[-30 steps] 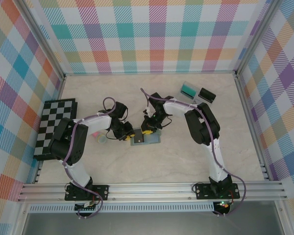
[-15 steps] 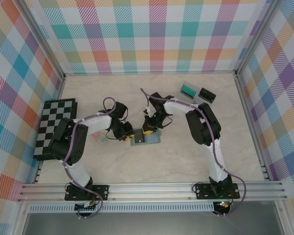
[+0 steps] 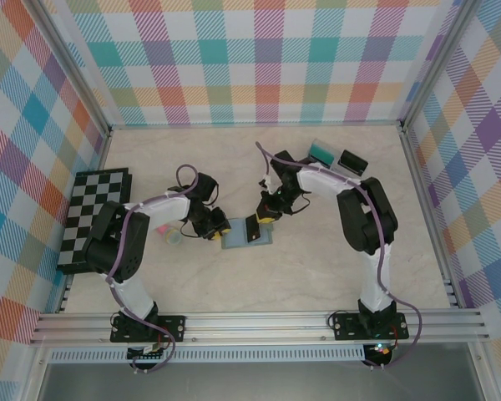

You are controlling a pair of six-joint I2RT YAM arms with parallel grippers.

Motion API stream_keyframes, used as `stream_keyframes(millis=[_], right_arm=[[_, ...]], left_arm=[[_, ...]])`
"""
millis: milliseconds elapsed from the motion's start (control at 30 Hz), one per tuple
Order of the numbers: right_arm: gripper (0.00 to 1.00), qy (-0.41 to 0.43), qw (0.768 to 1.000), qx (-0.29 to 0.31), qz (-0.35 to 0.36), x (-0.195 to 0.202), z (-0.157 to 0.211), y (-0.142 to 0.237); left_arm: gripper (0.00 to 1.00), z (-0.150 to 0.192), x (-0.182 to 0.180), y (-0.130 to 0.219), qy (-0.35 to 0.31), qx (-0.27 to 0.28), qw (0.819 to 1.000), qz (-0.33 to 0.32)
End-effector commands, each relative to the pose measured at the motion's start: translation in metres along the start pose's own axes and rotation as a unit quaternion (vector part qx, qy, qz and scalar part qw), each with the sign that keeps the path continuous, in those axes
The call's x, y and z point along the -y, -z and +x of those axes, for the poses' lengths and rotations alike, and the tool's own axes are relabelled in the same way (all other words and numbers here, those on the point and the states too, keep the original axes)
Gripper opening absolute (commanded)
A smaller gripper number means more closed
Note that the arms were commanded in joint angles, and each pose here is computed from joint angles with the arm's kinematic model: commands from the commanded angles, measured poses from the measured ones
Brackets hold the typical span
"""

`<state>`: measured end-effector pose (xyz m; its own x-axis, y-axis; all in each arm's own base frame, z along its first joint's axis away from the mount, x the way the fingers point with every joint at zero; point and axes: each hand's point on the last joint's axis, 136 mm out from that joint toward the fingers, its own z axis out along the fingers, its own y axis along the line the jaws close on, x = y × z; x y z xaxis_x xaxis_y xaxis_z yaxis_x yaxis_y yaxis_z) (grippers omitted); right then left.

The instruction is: Take the credit cards out of the card holder

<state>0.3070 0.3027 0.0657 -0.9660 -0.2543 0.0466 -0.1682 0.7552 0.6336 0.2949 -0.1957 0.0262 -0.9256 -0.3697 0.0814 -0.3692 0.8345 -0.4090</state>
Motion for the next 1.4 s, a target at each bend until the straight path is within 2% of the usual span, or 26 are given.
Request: stream_keyframes(millis=[0, 200, 367, 467, 567, 633, 733, 800, 867, 967, 1033, 1167, 1367], right_arm=[[0.0, 0.043, 0.998, 0.017, -0.04, -0.022, 0.005, 0.025], [0.0, 0.059, 0.992, 0.041, -0.099, -0.038, 0.002, 0.052], [0.0, 0.069, 0.983, 0.052, -0.162, -0.055, 0.0, 0.069], [0.0, 0.077, 0.975, 0.057, -0.202, -0.066, -0.001, 0.08], [0.0, 0.09, 0.966, 0.06, -0.234, -0.078, 0.0, 0.092], [0.0, 0.097, 0.961, 0.06, -0.251, -0.085, 0.001, 0.097], [0.0, 0.102, 0.954, 0.06, -0.276, -0.092, 0.002, 0.105], [0.0, 0.103, 0.95, 0.059, -0.288, -0.095, 0.002, 0.108], [0.0, 0.102, 0.95, 0.058, -0.29, -0.095, 0.002, 0.108], [0.0, 0.1, 0.949, 0.057, -0.294, -0.096, 0.001, 0.109], [0.0, 0.098, 0.948, 0.057, -0.297, -0.095, 0.001, 0.109], [0.0, 0.095, 0.948, 0.055, -0.299, -0.095, 0.0, 0.109], [0.0, 0.093, 0.948, 0.056, -0.299, -0.094, -0.002, 0.109]], left_arm=[[0.32, 0.0, 0.01, 0.021, -0.014, 0.015, 1.0, 0.016], [0.53, -0.007, 0.041, 0.051, -0.03, 0.034, 0.993, 0.111], [0.73, -0.005, 0.077, 0.077, -0.058, 0.036, 0.973, 0.221], [0.79, 0.0, 0.099, 0.09, -0.075, 0.028, 0.954, 0.29], [0.8, 0.004, 0.113, 0.097, -0.085, 0.018, 0.939, 0.333], [0.79, 0.004, 0.117, 0.099, -0.088, 0.014, 0.933, 0.348], [0.73, 0.006, 0.122, 0.101, -0.09, 0.008, 0.926, 0.366], [0.61, 0.006, 0.125, 0.102, -0.092, 0.006, 0.922, 0.375], [0.44, 0.007, 0.128, 0.106, -0.094, 0.004, 0.919, 0.384], [0.31, 0.008, 0.133, 0.113, -0.102, 0.005, 0.913, 0.396], [0.26, 0.009, 0.135, 0.118, -0.106, 0.009, 0.91, 0.402], [0.23, 0.01, 0.141, 0.129, -0.112, 0.016, 0.9, 0.42], [0.33, 0.009, 0.14, 0.128, -0.107, 0.018, 0.902, 0.418]])
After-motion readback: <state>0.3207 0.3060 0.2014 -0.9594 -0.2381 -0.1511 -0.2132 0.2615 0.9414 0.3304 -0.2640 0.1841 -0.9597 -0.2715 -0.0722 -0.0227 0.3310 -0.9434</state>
